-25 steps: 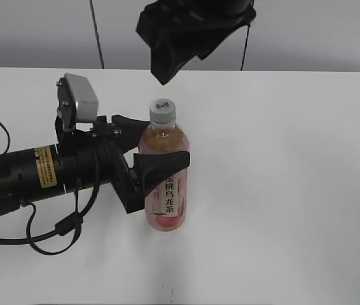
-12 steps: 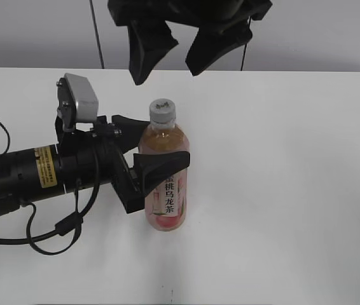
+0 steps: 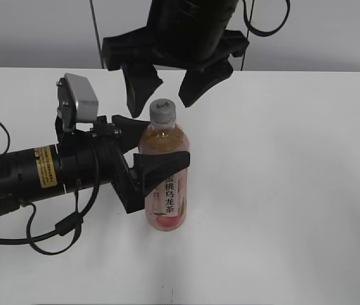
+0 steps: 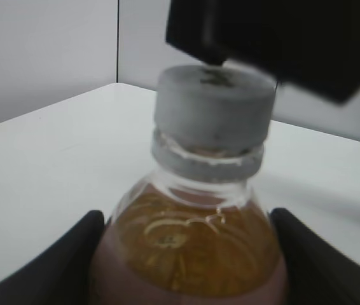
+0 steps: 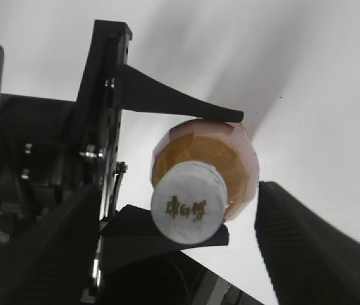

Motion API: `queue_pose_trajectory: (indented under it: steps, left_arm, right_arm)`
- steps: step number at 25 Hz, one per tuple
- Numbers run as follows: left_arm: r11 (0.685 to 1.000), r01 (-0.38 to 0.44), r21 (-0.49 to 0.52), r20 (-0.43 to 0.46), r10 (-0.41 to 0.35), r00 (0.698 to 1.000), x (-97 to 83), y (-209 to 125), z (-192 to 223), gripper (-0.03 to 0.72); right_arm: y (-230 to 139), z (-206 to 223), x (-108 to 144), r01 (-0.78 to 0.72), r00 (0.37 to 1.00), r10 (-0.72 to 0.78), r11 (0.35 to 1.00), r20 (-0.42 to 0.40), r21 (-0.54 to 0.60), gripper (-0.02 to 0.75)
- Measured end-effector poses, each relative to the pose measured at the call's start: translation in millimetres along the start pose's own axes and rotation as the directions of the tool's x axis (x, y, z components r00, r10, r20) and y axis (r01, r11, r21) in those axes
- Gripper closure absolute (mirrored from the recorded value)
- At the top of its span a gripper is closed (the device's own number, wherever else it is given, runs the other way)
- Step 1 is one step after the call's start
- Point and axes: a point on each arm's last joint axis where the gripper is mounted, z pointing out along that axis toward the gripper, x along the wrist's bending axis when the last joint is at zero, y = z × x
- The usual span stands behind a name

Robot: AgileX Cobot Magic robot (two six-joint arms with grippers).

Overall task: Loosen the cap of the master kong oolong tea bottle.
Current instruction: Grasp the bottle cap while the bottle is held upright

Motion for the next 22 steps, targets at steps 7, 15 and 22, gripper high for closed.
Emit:
queue_pose_trajectory:
  steps: [7, 15, 22]
  left_arm:
    - [1.0, 0.0, 0.0, 0.0, 0.0, 1.0, 0.0, 0.0, 0.0, 0.221]
    - [1.0, 0.0, 0.0, 0.0, 0.0, 1.0, 0.0, 0.0, 0.0, 0.221]
    - [1.0, 0.0, 0.0, 0.0, 0.0, 1.0, 0.0, 0.0, 0.0, 0.221]
  right_arm:
    - [0.9, 4.2, -3.5, 0.009, 0.999, -0.009, 1.0, 0.034, 0.005, 0.183]
    - [1.3, 7.3, -3.6, 0.016, 0.999, -0.016, 1.0, 0.032, 0.012, 0.255]
    - [1.5, 11.0, -3.4, 0.029, 0.999, -0.03, 0.999, 0.026, 0.023, 0.328]
